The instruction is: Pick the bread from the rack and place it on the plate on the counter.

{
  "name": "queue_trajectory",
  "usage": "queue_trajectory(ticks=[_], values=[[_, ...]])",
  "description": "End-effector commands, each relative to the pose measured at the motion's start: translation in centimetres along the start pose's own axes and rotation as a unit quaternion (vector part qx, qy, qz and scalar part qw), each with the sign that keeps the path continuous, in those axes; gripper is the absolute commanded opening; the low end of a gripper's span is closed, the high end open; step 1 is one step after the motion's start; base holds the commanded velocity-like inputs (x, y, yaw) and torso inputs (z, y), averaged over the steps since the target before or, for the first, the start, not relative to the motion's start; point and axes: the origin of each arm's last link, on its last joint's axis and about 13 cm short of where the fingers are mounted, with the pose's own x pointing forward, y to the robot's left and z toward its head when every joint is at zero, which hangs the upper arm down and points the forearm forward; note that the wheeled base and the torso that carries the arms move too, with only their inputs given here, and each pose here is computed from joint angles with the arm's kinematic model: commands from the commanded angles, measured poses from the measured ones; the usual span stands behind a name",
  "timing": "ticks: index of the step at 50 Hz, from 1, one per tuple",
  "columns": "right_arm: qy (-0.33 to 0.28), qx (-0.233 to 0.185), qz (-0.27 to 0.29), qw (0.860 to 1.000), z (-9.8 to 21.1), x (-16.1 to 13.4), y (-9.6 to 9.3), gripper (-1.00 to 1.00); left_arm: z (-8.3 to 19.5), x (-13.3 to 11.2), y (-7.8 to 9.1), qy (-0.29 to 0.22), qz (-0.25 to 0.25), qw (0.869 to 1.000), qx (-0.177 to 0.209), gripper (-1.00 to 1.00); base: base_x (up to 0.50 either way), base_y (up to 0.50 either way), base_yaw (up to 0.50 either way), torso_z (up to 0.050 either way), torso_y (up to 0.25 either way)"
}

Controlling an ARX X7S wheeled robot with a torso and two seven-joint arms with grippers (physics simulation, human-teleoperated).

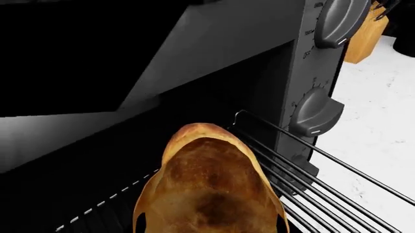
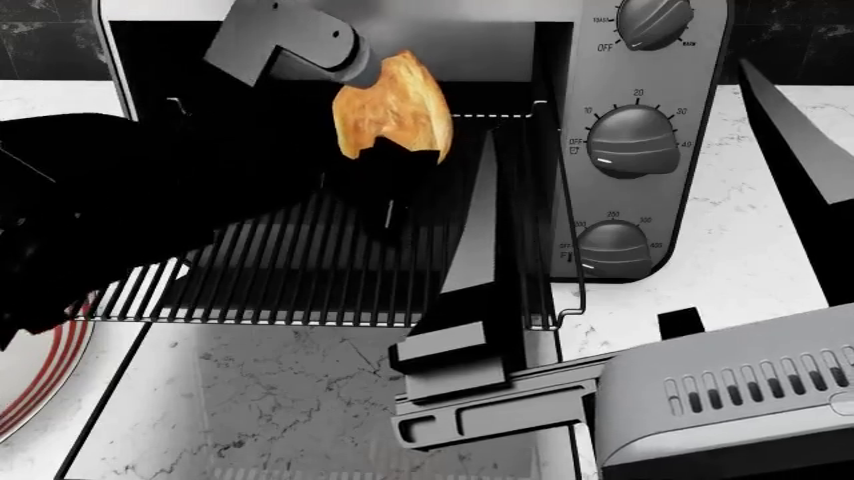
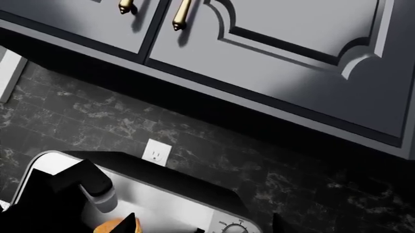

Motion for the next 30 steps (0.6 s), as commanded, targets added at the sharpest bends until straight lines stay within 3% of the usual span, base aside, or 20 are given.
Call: queue_trajectory(ticks=[1,14,30], values=[[0.001,0.001,0.002,1.0,-0.1,0.0,0.1,1.0,-0.2,-2.3,-1.0,-0.024,0.006,1.0,0.005,-1.0,0.0,0.0,0.0,0.0,0.0],[-0.002,0.003,0.003,1.0,-0.1,0.0,0.1,1.0,0.2,-7.6,-2.3,-0.075,0.023,0.997,0.026,-1.0,0.0,0.0,0.0,0.0,0.0],[-0.004,0.003,0.006,1.0,0.1,-0.1,0.2,1.0,-0.4,-12.7,-4.0,-0.103,0.04,0.993,0.042,-1.0,0.0,0.0,0.0,0.0,0.0]])
